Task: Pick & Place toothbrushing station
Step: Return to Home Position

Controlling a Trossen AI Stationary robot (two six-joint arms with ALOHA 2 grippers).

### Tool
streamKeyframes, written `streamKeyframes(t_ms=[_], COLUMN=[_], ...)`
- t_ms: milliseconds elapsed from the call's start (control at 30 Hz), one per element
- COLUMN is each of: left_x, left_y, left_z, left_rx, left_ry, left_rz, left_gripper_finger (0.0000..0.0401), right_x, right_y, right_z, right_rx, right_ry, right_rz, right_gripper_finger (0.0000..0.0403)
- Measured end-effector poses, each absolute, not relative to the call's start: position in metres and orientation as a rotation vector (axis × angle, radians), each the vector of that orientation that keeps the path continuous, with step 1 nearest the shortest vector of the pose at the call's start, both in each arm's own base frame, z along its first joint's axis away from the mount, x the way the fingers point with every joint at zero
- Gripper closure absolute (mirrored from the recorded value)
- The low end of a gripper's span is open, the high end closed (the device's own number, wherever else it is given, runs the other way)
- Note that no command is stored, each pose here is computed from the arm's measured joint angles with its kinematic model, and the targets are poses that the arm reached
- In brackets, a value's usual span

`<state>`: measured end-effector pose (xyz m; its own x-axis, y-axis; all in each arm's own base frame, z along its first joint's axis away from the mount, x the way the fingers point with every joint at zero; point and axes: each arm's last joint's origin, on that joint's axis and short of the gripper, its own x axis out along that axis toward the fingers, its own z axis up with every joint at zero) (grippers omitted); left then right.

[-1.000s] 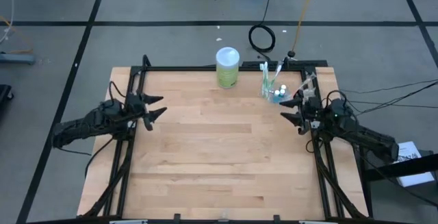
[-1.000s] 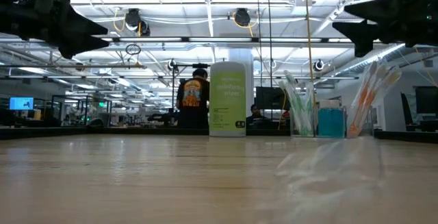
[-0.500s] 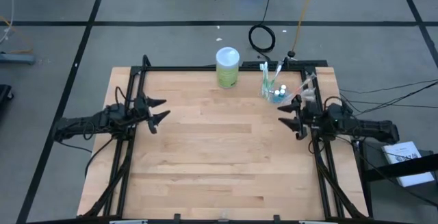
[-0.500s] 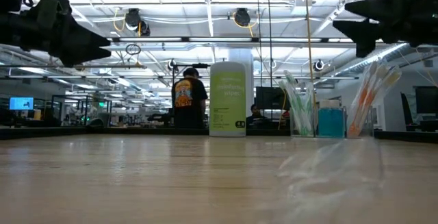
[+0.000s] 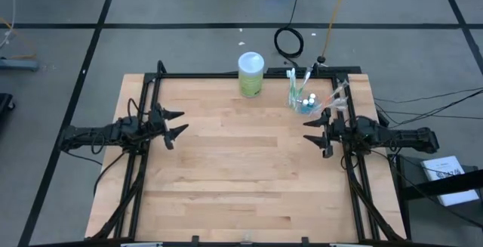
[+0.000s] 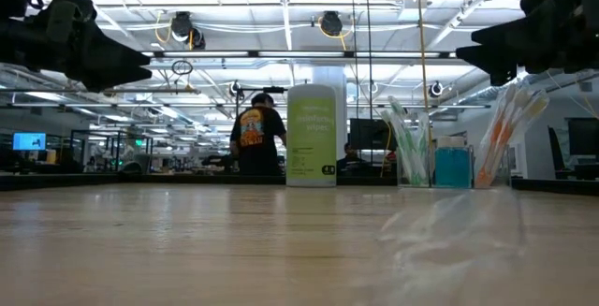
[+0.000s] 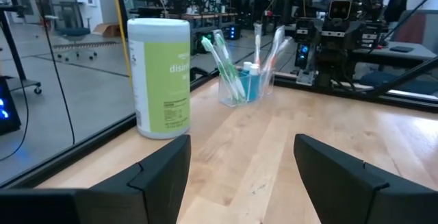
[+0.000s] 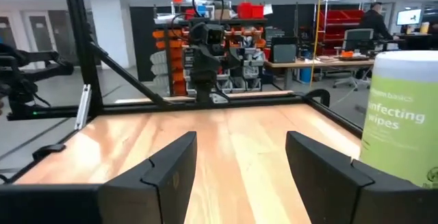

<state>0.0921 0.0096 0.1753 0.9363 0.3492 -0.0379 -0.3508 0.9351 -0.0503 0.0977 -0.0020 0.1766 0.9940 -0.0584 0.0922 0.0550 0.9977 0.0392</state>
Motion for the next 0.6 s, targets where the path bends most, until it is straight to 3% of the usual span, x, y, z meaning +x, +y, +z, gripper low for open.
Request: streamKeyframes(t_ms=[600], left_x=[0.0922], left_y=[0.009], left_z=[0.1752], left_rx=[0.006], left_ry=[0.04], left_rz=[0.352], left_gripper_finger=[0.0132], right_x=[0.0982], right_y=[-0.0019], right_z=[0.1737], right_rx=[0.064], right_ry=[-0.064], right_rz=[-0.054], right_gripper_finger=[0.0183])
